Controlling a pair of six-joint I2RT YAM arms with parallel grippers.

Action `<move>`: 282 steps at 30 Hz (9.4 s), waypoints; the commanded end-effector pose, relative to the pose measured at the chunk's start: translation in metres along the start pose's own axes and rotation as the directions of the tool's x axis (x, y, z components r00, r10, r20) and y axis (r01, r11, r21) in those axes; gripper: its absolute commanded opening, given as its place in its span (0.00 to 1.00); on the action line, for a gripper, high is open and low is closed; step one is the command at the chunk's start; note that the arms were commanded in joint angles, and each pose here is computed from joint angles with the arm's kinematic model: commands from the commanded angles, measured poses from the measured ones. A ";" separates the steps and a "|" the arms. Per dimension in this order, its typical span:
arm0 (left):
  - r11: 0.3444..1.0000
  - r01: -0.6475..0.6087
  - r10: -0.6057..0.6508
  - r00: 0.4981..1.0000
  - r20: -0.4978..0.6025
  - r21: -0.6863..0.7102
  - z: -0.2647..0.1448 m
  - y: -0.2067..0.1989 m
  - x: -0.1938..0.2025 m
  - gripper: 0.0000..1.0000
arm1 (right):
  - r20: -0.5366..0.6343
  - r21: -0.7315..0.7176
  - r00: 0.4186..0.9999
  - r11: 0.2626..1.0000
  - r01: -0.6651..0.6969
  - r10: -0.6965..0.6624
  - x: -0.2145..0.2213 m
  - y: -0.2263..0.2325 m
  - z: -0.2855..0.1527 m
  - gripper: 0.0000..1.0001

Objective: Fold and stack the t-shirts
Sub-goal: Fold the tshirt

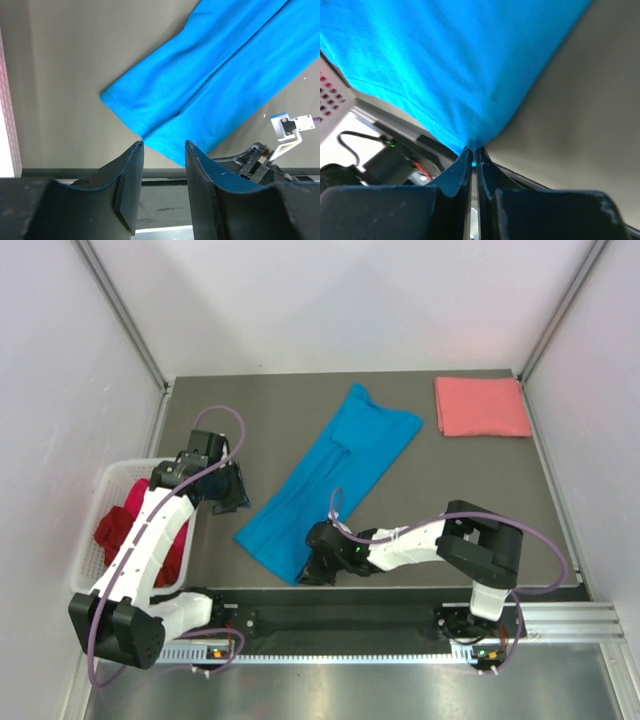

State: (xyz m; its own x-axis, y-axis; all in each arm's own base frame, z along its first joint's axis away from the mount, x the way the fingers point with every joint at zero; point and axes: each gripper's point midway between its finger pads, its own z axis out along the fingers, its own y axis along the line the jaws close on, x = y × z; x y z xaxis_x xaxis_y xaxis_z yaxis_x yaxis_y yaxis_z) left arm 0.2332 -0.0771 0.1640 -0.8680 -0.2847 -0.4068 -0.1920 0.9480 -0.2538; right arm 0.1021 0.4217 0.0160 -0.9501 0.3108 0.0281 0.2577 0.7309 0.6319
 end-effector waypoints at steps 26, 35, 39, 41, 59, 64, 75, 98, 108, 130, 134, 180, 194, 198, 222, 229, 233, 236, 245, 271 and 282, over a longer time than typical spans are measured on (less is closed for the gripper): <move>0.984 0.004 -0.003 1.000 -0.005 0.176 0.020 -0.049 -0.011 0.46 | -0.088 0.145 0.916 0.905 0.399 -0.390 -0.002 -0.164 -0.150 0.33; 0.932 -0.028 -0.038 0.984 0.175 0.361 0.036 -0.119 -0.084 0.53 | 0.156 0.220 0.900 0.902 0.370 -0.407 -0.173 -0.110 -0.180 0.63; 0.903 -0.113 -0.041 0.937 0.346 0.415 0.044 -0.149 -0.136 0.53 | 0.276 0.218 0.863 0.902 0.372 -0.422 -0.268 -0.066 -0.204 0.65; 0.899 -0.151 -0.024 0.921 0.389 0.411 0.061 -0.160 -0.156 0.53 | 0.281 0.234 0.878 0.915 0.328 -0.387 -0.305 -0.073 -0.204 0.66; 0.822 -0.304 -0.018 0.831 0.556 0.482 0.222 -0.244 -0.286 0.51 | 0.465 0.225 0.815 0.937 0.268 -0.345 -0.513 -0.051 -0.175 0.65; 0.822 -0.250 -0.074 0.844 0.531 0.512 0.258 -0.236 -0.291 0.52 | 0.481 0.205 0.812 0.942 0.264 -0.332 -0.530 -0.054 -0.164 0.58; 0.743 -0.179 -0.146 0.897 0.417 0.644 0.295 -0.252 -0.275 0.50 | 0.485 0.194 0.828 0.958 0.212 -0.281 -0.539 -0.081 -0.154 0.58; 0.700 0.002 -0.357 0.867 0.347 0.714 0.310 -0.239 -0.297 0.00 | 0.543 -0.076 0.815 0.955 0.287 -0.201 -0.588 -0.031 -0.113 0.07; 0.751 0.040 -0.427 0.790 0.440 0.659 0.304 -0.207 -0.342 0.00 | 0.662 -0.189 0.734 0.913 0.362 -0.154 -0.627 0.030 -0.120 0.09; 0.960 -0.098 -0.007 0.929 0.371 0.264 0.155 -0.148 -0.203 0.74 | 0.485 0.145 0.835 0.966 0.216 -0.259 -0.468 -0.038 -0.271 0.77; 0.933 -0.188 0.094 0.950 0.297 0.307 0.103 -0.157 -0.125 0.70 | 0.341 0.141 0.905 0.966 0.219 -0.255 -0.376 -0.078 -0.246 0.77; 0.952 0.109 0.015 0.916 -0.402 0.286 0.099 -0.077 0.198 0.53 | -0.019 -0.006 0.950 0.950 0.311 -0.311 -0.081 -0.181 -0.152 0.46; 0.966 0.111 0.009 0.891 -0.455 0.235 0.106 -0.068 0.212 0.39 | -0.035 -0.013 0.954 0.955 0.296 -0.297 -0.078 -0.185 -0.144 0.46; 0.966 0.114 0.008 0.884 -0.466 0.232 0.106 -0.067 0.216 0.29 | -0.058 -0.014 0.954 0.956 0.293 -0.293 -0.074 -0.189 -0.140 0.45; 0.970 0.046 0.059 0.908 -0.415 0.239 0.070 -0.073 0.228 0.00 | 0.010 -0.065 0.933 0.931 0.360 -0.360 -0.063 -0.168 -0.170 0.00; 0.970 -0.052 0.111 0.964 -0.241 0.237 0.044 -0.122 0.155 0.00 | 0.110 -0.077 0.913 0.912 0.402 -0.393 -0.097 -0.112 -0.193 0.00; 0.970 -0.084 0.134 0.967 -0.218 0.227 0.046 -0.134 0.114 0.00 | 0.152 -0.078 0.899 0.902 0.425 -0.410 -0.131 -0.070 -0.207 0.00; 0.970 -0.076 0.120 0.976 -0.182 0.229 0.052 -0.142 0.072 0.00 | 0.183 -0.060 0.888 0.897 0.439 -0.422 -0.165 -0.046 -0.217 0.00; 0.965 -0.050 0.100 0.978 -0.184 0.257 0.096 -0.166 -0.026 0.00 | 0.166 -0.056 0.893 0.901 0.431 -0.417 -0.258 -0.015 -0.214 0.00; 0.956 0.007 0.052 0.980 -0.192 0.295 0.175 -0.183 -0.113 0.00 | 0.127 -0.069 0.932 0.934 0.350 -0.340 -0.369 -0.019 -0.165 0.00; 0.951 0.030 0.032 0.981 -0.194 0.308 0.194 -0.179 -0.123 0.00 | 0.113 -0.068 0.940 0.941 0.330 -0.321 -0.387 -0.025 -0.148 0.00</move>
State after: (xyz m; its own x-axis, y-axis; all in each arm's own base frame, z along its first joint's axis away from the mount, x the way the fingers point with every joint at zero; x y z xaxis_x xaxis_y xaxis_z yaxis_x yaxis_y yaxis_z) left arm 0.4449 -0.2359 0.0739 -0.9590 -0.2229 -0.1752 -0.1124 0.8661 -0.4871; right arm 0.4197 0.1931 0.0896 -0.9703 0.1332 -0.2021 -0.0302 0.7618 0.6471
